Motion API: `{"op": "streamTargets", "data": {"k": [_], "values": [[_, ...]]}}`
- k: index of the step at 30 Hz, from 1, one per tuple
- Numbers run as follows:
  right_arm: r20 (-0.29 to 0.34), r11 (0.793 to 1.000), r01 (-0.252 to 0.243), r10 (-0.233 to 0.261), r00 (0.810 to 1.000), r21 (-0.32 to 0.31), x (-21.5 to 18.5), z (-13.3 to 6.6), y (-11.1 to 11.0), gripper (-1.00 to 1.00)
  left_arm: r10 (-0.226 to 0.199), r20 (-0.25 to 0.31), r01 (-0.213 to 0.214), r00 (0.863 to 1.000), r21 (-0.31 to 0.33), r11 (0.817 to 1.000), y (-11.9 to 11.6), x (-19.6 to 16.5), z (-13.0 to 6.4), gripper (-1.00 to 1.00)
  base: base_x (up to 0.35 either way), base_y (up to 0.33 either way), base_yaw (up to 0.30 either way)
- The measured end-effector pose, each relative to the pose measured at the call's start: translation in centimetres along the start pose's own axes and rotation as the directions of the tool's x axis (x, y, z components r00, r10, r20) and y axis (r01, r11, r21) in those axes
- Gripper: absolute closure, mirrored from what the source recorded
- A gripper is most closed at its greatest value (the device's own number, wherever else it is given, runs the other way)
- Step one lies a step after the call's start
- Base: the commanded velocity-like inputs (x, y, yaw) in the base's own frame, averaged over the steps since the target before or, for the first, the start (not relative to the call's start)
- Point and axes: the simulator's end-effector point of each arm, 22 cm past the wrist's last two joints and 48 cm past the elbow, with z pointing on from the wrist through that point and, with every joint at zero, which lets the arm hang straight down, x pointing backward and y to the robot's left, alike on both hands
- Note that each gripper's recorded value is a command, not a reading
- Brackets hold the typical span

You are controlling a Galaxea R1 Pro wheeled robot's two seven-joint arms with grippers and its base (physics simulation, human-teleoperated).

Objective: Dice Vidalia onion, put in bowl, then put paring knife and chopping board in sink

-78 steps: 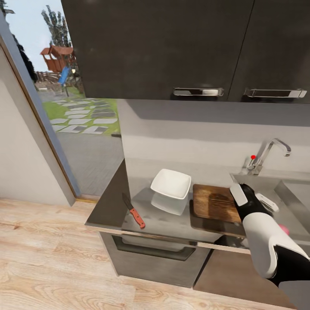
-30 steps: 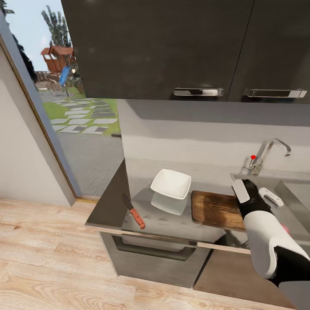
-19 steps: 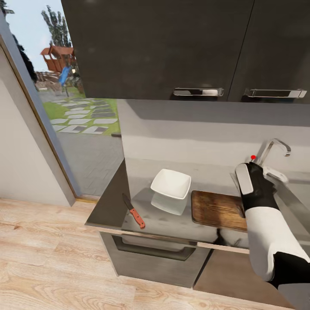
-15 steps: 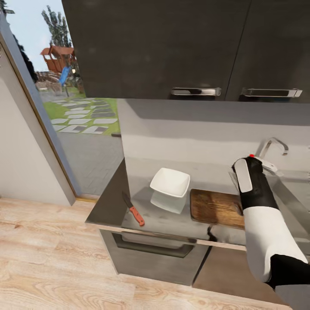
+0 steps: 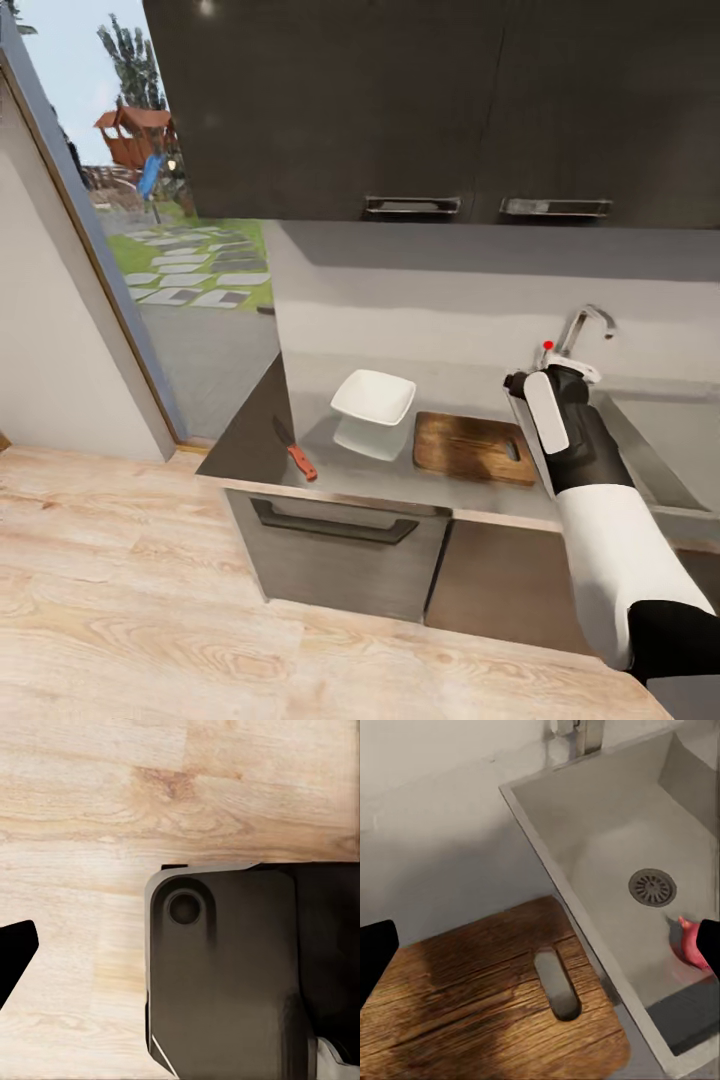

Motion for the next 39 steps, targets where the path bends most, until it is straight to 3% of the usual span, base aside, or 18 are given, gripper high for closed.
{"op": "streamTargets", "data": {"k": [5, 13, 14, 21, 24, 28, 32, 39], "values": [[0.010, 0.995, 0.025, -0.024, 1.000, -0.097, 1.8, -0.4, 1.5, -1.00, 0.000, 0.000, 0.000, 1.000, 0.000, 1.000, 0.0, 0.0, 0.0, -1.00, -0.312, -0.156, 0.000], [0.119, 0.991, 0.101, -0.090, 0.989, -0.088, 4.0, -3.5, -0.3, -1.00, -0.001, 0.000, 0.001, 1.000, -0.001, 1.000, 0.0, 0.0, 0.0, -1.00, -0.312, -0.157, 0.000], [0.148, 0.987, 0.123, -0.108, 0.983, -0.098, 5.6, -4.9, -0.4, -1.00, -0.001, 0.000, 0.001, 1.000, -0.001, 1.000, 0.0, 0.0, 0.0, -1.00, -0.305, -0.156, 0.000], [0.167, 0.989, 0.103, -0.085, 0.982, -0.102, 10.5, -5.0, -2.3, -1.00, 0.000, 0.005, 0.000, 1.000, -0.003, 1.000, 0.1, -0.2, 0.0, -1.00, -0.161, -0.095, 0.000], [0.154, 0.985, 0.103, -0.081, 0.985, -0.142, 14.4, -5.0, -2.8, -1.00, -0.002, 0.010, 0.002, 1.000, -0.004, 1.000, 0.1, -0.4, 0.1, -1.00, -0.027, -0.017, 0.000], [0.171, 0.977, 0.137, -0.109, 0.979, -0.163, 17.9, -5.4, -3.8, -1.00, -0.003, 0.010, 0.003, 1.000, -0.005, 1.000, 0.1, -0.4, 0.1, -1.00, -0.006, -0.004, 0.000], [0.244, 0.973, 0.187, -0.150, 0.958, -0.136, 20.8, -6.5, -6.1, -1.00, -0.001, 0.009, 0.001, 1.000, -0.009, 1.000, 0.2, -0.4, 0.1, -1.00, -0.001, -0.001, 0.000], [0.238, 0.966, 0.209, -0.170, 0.956, -0.149, 25.5, -7.8, -8.1, -1.00, -0.005, 0.038, 0.005, 0.999, -0.004, 1.000, -0.3, -1.8, 0.5, -1.00, 0.000, 0.000, 0.000]]}}
